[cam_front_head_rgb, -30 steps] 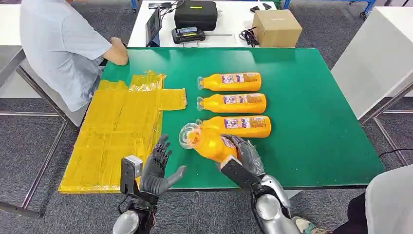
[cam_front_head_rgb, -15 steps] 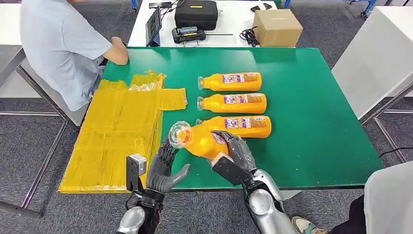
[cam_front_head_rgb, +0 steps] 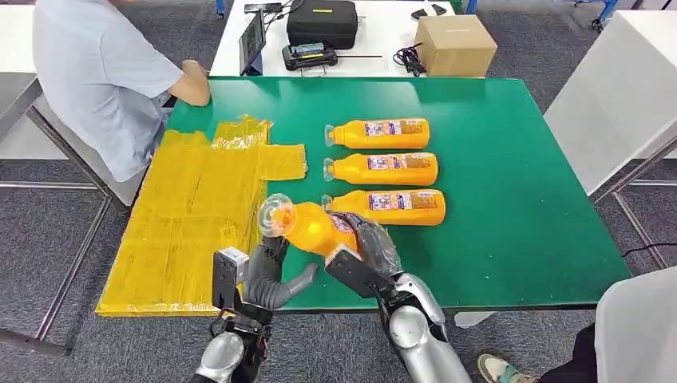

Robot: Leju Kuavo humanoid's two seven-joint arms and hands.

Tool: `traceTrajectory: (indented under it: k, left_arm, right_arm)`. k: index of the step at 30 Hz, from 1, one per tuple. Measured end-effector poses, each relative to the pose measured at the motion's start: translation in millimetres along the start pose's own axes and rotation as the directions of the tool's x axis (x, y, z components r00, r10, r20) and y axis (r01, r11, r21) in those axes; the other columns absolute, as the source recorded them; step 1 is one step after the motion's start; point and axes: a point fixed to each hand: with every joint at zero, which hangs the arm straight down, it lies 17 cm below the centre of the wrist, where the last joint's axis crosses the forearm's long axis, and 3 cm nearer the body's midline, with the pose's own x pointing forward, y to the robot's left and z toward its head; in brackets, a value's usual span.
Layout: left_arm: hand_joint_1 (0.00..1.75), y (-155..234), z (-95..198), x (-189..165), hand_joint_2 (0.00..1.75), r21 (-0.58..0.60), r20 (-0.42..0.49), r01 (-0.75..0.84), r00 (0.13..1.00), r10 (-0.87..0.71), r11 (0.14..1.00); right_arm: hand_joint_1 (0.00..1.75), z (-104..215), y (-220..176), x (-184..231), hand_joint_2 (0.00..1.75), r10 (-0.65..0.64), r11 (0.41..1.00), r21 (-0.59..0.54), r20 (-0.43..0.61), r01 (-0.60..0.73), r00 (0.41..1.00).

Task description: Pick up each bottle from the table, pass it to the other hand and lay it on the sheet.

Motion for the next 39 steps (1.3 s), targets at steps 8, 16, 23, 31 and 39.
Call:
traceTrajectory:
  k: [8, 16, 23, 31, 39]
  left_arm:
    - [0.0, -8, -2, -10, 1.75, -0.014, -0.032, 0.015, 0.999, -0.015, 1.0]
    - [0.0, -7, -7, -7, 1.75, 0.004, -0.016, -0.014, 1.0, 0.014, 1.0]
    - [0.0, 6, -12, 5, 1.75, 0.077, 0.038, 0.036, 0.999, -0.039, 0.996]
    - [0.0, 11, -13, 8, 1.75, 0.103, 0.048, 0.013, 0.999, -0.018, 0.995]
    - [0.05, 7, -16, 8, 1.75, 0.099, 0.044, -0.059, 0.997, 0.055, 0.993]
  right_arm:
    - [1.75, -10, 1, 5, 1.75, 0.014, 1.0, -0.008, -0.002, -0.014, 1.0]
    - [1.75, -16, 10, 11, 1.75, 0.003, 1.0, -0.005, -0.001, -0.003, 1.0]
    - [1.75, -17, 23, 13, 1.75, -0.006, 1.0, 0.013, -0.006, 0.006, 1.0]
    - [1.75, -16, 32, 13, 1.75, -0.014, 1.0, 0.027, -0.004, 0.014, 1.0]
    - [1.75, -18, 38, 15, 1.75, 0.011, 0.999, 0.032, 0.007, -0.011, 1.0]
